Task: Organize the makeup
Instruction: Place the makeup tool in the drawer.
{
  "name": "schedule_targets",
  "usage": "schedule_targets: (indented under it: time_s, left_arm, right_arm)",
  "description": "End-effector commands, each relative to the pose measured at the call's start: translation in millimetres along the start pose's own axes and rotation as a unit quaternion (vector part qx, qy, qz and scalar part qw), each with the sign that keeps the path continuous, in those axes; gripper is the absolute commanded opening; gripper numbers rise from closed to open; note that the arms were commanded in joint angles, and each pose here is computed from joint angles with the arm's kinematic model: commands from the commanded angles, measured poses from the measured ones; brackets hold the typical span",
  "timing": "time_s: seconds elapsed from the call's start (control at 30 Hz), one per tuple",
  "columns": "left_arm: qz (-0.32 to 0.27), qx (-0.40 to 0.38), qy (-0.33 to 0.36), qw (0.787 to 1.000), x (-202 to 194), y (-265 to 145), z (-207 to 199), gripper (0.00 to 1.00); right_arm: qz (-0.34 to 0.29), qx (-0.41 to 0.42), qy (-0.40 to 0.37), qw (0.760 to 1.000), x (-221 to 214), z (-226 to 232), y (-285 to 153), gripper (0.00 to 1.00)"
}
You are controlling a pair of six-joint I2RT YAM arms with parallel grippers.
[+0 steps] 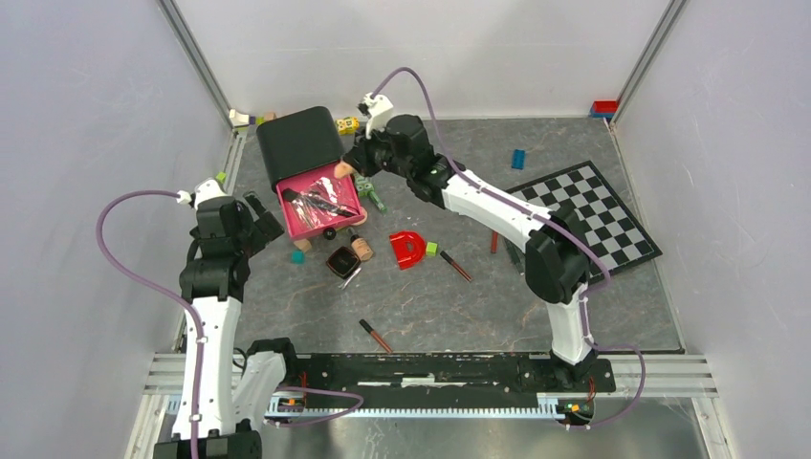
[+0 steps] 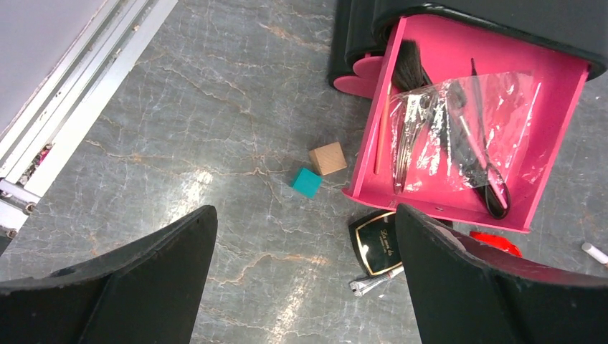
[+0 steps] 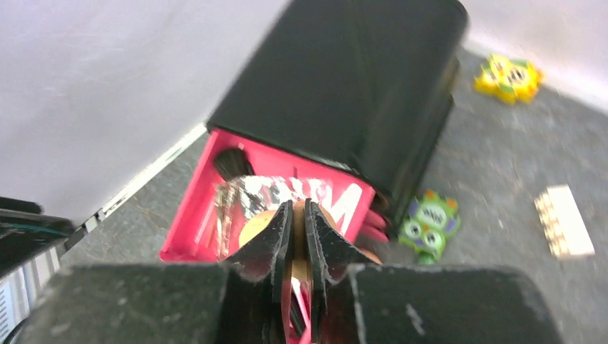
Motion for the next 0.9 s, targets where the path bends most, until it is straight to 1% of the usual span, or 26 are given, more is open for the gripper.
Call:
schedule_targets:
  time_s: [0.0,0.1,0.2,0.3,0.4,0.43,0.47,0.67,0.87]
  left_arm:
    - [0.002,0.009,0.006,1.000,1,4,2,1.00]
    - [0.003,0.007,0.006,1.000,1,4,1,1.00]
    - [0.004,0.005,0.007,1.000,1,6,0,1.00]
    - [0.006,0.004,0.007,1.000,1,7,0,1.00]
    - [0.006,0.004,0.009,1.000,1,7,0,1.00]
    - [0.006,0.005,0.009,1.000,1,6,0,1.00]
    - [0.006,0.004,0.009,1.000,1,6,0,1.00]
    - [0.006,0.004,0.009,1.000,1,7,0,1.00]
    - [0.005,0.004,0.009,1.000,1,6,0,1.00]
  right_arm:
    - [-0.017,0.073,-0.086,0.993,13,24,19,0.14]
    - [-0.012,0.102,-0.154,0.983,9,24,26,0.15]
    - [0.000,0.139,-0.226,0.964,-2,24,31,0.15]
    - [0.001,0.164,-0.286,0.944,-5,24,34,0.11]
    - [-0.005,0.179,-0.329,0.927,-5,25,37,0.09]
    - [-0.007,0.190,-0.347,0.918,-6,26,38,0.09]
    - [-0.008,0.208,-0.373,0.904,-8,27,37,0.09]
    - [-0.023,0.241,-0.444,0.862,-21,26,38,0.09]
    - [-0.020,0.253,-0.500,0.828,-29,20,44,0.14]
Point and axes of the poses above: each gripper's point midway between its finger pads, its own y axis out along the fingers, its own z axis along the line the jaws close on, x = y × z, the point moved 4 cm from there along -y, back along the fingers, and after that the axes turned 13 degrees about y, right-handed, at the moved point
